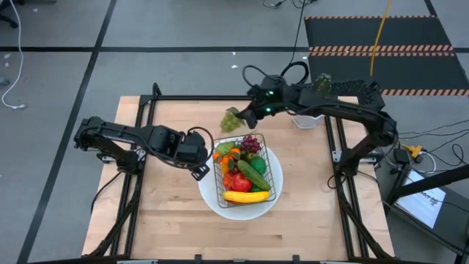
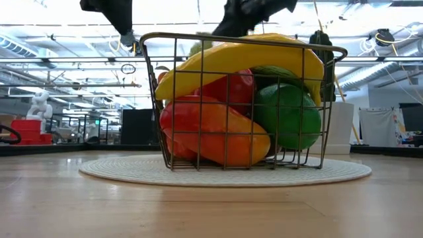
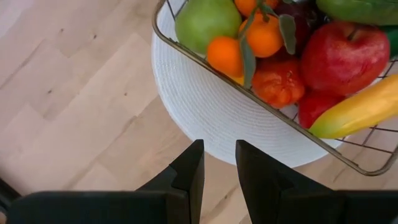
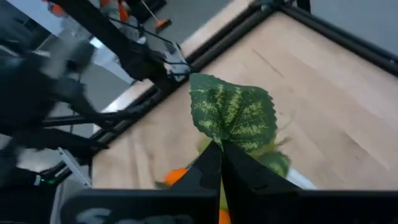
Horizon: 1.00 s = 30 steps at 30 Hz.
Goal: Build produce basket
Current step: Put the green grapes into the black wire basket
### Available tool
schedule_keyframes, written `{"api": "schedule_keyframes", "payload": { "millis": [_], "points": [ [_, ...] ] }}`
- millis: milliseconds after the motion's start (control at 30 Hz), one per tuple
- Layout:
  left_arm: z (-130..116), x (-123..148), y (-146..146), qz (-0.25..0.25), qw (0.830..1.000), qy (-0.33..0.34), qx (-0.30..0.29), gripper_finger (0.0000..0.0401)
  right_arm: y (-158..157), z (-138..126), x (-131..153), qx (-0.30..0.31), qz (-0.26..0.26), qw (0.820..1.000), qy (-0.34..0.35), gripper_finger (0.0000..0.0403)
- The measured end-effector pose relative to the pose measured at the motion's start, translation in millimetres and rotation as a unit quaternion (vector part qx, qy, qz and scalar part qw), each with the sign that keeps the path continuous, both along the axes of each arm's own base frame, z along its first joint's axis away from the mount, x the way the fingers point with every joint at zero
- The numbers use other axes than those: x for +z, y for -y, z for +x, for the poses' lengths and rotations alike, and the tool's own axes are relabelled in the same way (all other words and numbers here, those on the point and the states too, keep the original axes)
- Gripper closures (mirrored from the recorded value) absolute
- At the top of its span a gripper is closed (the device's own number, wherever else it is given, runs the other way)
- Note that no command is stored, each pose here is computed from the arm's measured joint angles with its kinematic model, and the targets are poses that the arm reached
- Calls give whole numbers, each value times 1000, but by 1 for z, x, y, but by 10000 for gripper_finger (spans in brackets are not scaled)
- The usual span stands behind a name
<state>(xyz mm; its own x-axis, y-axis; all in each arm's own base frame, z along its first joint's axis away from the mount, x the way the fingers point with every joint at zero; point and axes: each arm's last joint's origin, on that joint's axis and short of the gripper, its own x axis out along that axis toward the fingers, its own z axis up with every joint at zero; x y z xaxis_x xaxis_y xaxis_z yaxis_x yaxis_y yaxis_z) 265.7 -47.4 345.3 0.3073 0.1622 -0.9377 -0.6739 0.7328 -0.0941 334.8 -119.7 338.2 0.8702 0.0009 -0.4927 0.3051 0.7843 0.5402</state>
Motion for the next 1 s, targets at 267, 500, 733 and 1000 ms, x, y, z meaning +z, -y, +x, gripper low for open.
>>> {"api": "schedule_keyframes", "payload": {
  "millis": [267, 500, 733, 1000],
  "points": [
    [-4, 0, 20, -9, 1000, 11, 3, 308, -43, -33, 52, 28, -25, 997, 72, 403],
    [-5, 1, 35, -12, 999, 34, 11, 308, -78, -64, 87, 71, -28, 987, 139, 403],
    [-4, 5, 57, -42, 995, 90, 18, 308, -106, -87, 107, 88, -31, 979, 182, 403],
    [-6, 10, 85, -74, 985, 151, 29, 308, -127, -99, 119, 88, -41, 971, 217, 403]
  ]
}}
